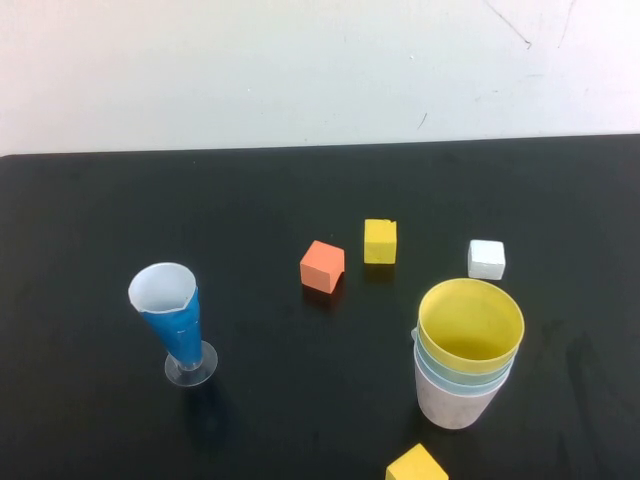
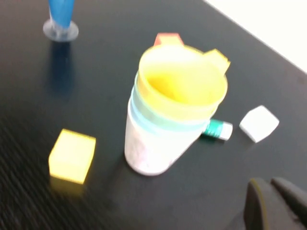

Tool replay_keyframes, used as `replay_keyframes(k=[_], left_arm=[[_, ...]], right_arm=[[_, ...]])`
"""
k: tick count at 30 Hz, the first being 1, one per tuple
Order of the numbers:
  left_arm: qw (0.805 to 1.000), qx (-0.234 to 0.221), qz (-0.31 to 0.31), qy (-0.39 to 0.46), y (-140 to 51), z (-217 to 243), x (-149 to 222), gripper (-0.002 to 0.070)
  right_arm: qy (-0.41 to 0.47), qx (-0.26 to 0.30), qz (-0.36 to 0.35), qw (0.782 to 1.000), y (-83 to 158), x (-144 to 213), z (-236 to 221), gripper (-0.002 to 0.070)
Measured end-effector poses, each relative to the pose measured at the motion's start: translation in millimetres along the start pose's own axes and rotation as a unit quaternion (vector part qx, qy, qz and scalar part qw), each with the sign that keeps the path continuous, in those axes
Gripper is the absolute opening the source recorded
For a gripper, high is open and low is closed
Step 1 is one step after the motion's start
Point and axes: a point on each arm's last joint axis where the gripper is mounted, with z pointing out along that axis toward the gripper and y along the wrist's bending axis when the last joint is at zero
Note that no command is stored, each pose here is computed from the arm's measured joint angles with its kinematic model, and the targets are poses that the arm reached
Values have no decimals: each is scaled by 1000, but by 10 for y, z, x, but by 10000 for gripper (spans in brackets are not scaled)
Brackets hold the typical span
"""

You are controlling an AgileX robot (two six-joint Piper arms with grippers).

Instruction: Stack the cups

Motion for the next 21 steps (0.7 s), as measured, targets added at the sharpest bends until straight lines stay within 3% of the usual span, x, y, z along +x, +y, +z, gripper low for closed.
replay_keyframes(k=[6,12,21], left_arm=[[1000,1,0,0,-1,0,1,-1],[1000,1,0,0,-1,0,1,-1],[1000,1,0,0,-1,0,1,-1]], right_arm=[[-8,42,-22,999,44,347,85,-1],[-57,131,73,987,81,788,-2,-1],[-77,307,157,936,95,1231,-114,-1]])
